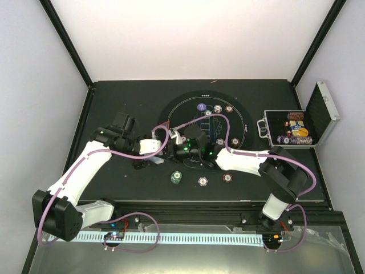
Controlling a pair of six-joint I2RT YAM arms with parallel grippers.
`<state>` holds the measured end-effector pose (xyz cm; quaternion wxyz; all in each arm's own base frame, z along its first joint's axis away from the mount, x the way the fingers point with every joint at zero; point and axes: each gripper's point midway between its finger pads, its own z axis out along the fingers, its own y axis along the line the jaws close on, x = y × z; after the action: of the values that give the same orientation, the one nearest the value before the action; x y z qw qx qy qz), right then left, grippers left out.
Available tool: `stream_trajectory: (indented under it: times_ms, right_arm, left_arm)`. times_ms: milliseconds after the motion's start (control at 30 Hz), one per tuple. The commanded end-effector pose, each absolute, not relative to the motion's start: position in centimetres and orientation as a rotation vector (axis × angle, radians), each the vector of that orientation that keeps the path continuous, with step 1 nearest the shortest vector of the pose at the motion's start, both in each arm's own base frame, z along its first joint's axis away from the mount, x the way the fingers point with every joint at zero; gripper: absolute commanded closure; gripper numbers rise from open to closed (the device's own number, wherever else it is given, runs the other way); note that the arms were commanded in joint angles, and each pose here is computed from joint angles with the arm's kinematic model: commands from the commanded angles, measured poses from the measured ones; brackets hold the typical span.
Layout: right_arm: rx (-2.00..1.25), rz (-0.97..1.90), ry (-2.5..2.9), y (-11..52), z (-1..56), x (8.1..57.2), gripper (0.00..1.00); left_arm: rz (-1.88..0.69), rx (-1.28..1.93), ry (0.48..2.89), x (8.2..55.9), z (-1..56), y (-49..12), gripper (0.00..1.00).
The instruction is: Distribute texas hold em gaming equipment
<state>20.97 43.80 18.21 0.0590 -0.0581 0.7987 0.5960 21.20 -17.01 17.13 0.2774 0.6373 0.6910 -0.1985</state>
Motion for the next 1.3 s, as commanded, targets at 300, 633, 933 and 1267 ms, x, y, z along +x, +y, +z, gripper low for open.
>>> stream_trajectory:
  times_ms: [300,633,933,1267]
  right_arm:
    - [-0.147,1.858,2.354,43.9,19.1,21.0,0.89]
    - [-0.139,1.850,2.366,43.9,18.7,21.0,0.90]
    - [-0.128,1.844,2.377,43.8,18.2,21.0,0.90]
    - [-0.098,1.836,2.390,43.5,17.3,21.0,0.91]
  left_arm:
    - [-0.488,1.728,1.863,21.1,16.3,-16.7,0.16]
    - [-0.447,1.699,1.860,21.8,16.4,-16.6,0.15]
    - [-0.465,1.683,1.858,21.9,16.4,-16.8,0.30]
    - [-0.457,1.608,1.857,22.2,17.5,-17.0,0.68]
